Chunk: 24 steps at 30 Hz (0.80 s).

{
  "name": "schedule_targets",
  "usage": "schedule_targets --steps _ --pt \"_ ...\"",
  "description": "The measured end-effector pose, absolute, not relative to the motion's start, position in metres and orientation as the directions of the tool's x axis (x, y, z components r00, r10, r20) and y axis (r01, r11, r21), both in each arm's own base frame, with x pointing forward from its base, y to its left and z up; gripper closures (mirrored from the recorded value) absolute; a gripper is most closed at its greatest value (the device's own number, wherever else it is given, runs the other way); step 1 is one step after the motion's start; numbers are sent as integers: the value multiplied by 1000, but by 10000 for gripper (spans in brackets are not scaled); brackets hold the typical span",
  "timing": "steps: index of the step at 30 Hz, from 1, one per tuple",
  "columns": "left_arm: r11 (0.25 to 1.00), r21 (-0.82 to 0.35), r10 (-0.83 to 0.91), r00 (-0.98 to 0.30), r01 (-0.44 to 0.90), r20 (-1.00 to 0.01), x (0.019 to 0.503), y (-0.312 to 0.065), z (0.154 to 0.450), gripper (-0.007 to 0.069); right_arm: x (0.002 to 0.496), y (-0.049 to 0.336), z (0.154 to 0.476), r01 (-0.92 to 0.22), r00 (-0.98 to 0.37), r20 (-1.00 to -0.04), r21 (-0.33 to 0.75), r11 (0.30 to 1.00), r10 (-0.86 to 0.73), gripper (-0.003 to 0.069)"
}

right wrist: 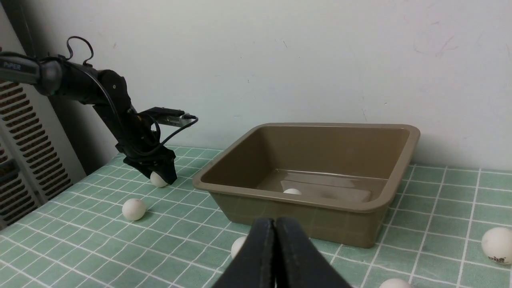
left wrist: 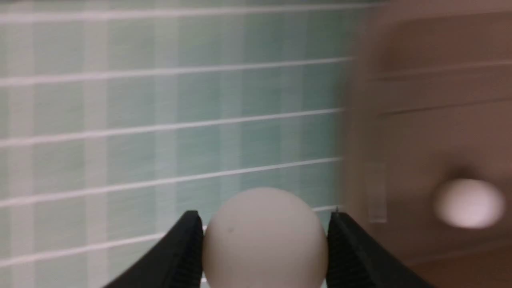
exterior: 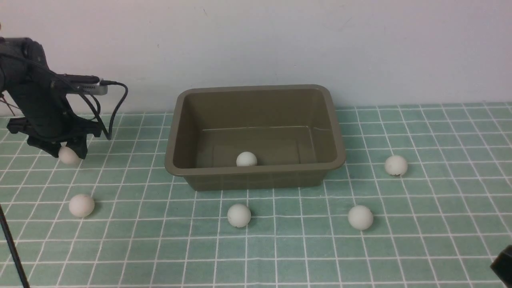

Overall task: Put the table tennis balls in the box on the green coffee tablecloth.
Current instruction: 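Reach for and grasp a ping pong ball on the table beside the basket, then drop the ball into the bin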

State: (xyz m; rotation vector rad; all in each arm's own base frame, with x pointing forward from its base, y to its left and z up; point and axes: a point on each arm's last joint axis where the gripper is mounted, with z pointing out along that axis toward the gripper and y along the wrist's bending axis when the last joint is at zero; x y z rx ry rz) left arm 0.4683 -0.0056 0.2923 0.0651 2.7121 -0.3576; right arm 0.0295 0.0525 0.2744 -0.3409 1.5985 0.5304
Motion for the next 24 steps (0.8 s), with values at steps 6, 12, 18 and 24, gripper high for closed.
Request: schedule_targets --steps 6,12,18,24 --pt "905 -298 169 -898 305 -406 464 -86 288 280 29 52 274 -518 -99 -991 128 846 89 676" --pt "878 -131 389 -847 460 -362 456 -150 260 280 29 52 274 -518 -99 -991 128 846 89 676" --pt "852 -57 479 -819 521 -316 454 -178 233 239 29 52 274 -518 -99 -991 128 846 89 676" --pt "848 -24 500 -813 530 -298 455 -178 233 69 29 53 274 -519 -100 -991 129 845 90 676"
